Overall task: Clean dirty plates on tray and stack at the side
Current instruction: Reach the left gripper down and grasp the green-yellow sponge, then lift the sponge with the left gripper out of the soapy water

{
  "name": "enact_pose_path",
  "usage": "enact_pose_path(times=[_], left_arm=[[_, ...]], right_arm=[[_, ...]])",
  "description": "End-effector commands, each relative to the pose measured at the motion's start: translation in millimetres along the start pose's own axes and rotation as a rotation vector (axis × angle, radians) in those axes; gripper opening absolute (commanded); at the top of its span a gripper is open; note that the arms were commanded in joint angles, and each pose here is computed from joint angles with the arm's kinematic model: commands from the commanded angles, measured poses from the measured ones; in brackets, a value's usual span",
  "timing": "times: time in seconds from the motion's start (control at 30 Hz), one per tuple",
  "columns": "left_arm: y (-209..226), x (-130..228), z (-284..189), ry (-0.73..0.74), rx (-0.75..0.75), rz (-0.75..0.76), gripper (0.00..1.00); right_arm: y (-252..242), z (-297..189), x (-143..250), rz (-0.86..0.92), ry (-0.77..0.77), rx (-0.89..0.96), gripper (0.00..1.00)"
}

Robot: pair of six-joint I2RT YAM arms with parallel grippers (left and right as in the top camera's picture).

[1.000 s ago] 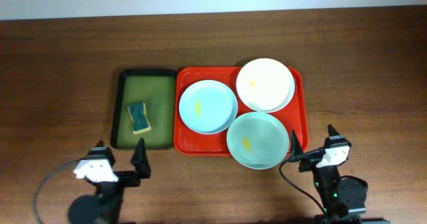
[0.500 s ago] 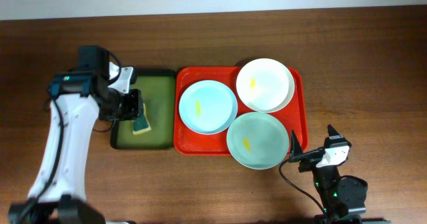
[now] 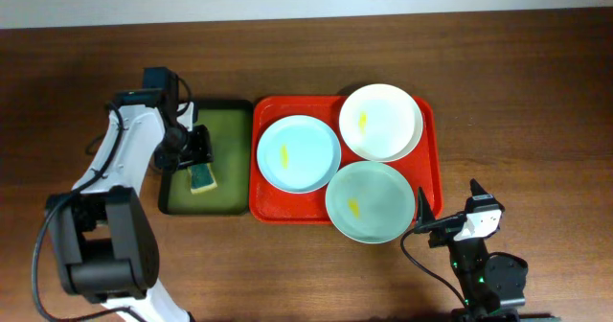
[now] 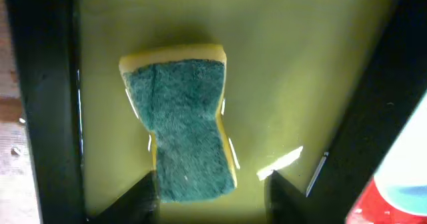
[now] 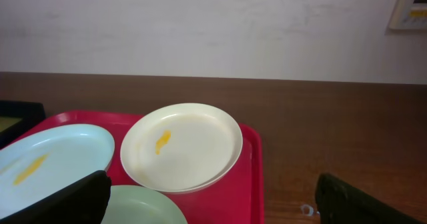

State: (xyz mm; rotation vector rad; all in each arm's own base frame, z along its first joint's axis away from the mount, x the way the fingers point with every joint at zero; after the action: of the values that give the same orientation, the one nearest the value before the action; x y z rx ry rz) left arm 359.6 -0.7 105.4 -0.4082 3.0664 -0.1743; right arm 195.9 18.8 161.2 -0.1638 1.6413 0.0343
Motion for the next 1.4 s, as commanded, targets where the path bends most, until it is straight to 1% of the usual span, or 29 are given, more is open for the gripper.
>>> enact_pose_path(times=[0.0,0.17,0.23,0.3,0.33,0.4,0.43,0.5,0.53,0.57,0.63,0.67,0.7,0.83,0.87,0.97,1.03,1.13,1.2,1.37], left_arm=[[7,-1,14,0.018,-0.051,-0.010,0.39],[10,0,43,0.083,-0.068,-0.043,0.34],[11,0,48,0.093,-0.071,-0.044,0.34],[10,-1,48,0.089,-0.069,-0.044,0.26],[10,-1,48,0.089,-0.069,-0.044,0.26],[10,-1,48,0.086,-0.068,-0.044,0.32],[10,-3,48,0.080,-0.067,-0.043,0.32],[10,-3,48,0.079,-0.067,-0.043,0.15],[10,-3,48,0.080,-0.067,-0.042,0.05],[10,-3,48,0.080,-0.067,-0.042,0.00],[9,-2,48,0.081,-0.064,-0.042,0.00],[6,-1,48,0.088,-0.040,-0.041,0.00],[-2,-2,40,0.080,0.020,0.005,0.00],[-14,-16,-44,-0.195,0.080,0.040,0.00],[-19,-16,-77,-0.304,0.106,0.056,0.00],[-25,-13,-134,-0.498,0.151,0.083,0.00],[-25,-11,-141,-0.520,0.157,0.089,0.00],[-28,-9,-130,-0.494,0.143,0.151,0.00],[-33,-7,-127,-0.479,0.164,0.168,0.00],[-33,-4,-116,-0.461,0.173,0.171,0.00]], right_arm=[[-1,0,3,0.000,0.006,0.010,0.99],[-1,0,3,0.000,0.006,0.010,0.99],[-1,0,3,0.000,0.006,0.010,0.99],[-1,0,3,0.000,0.006,0.010,0.98],[-1,0,3,0.000,0.006,0.010,0.99],[-1,0,3,0.000,0.006,0.010,0.99],[-1,0,3,0.000,0.006,0.010,0.98],[-1,0,3,0.000,0.006,0.010,0.99],[-1,0,3,0.000,0.006,0.010,0.98],[-1,0,3,0.000,0.006,0.010,0.99],[-1,0,3,0.000,0.006,0.010,0.99],[-1,0,3,0.000,0.006,0.010,0.99],[-1,0,3,0.000,0.006,0.010,0.99],[-1,0,3,0.000,0.006,0.010,0.99],[-1,0,3,0.000,0.006,0.010,0.99],[-1,0,3,0.000,0.006,0.010,0.98],[-1,0,3,0.000,0.006,0.010,0.99],[-1,0,3,0.000,0.006,0.010,0.99],[-1,0,3,0.000,0.006,0.010,0.99],[-1,0,3,0.000,0.006,0.010,0.99]])
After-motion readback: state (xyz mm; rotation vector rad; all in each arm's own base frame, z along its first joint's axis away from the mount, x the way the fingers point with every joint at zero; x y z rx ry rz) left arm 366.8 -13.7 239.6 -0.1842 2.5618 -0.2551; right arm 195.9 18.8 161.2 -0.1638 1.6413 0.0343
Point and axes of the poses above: each gripper's point midway between its finger pads, its own z axis out along the fingers, its own y axis along the line the jaws close on, x = y × z, the point moved 5 cm from there along -z, back along the fingers, and after that the axes turned 6 degrees about -z, right-handed, at the moved point
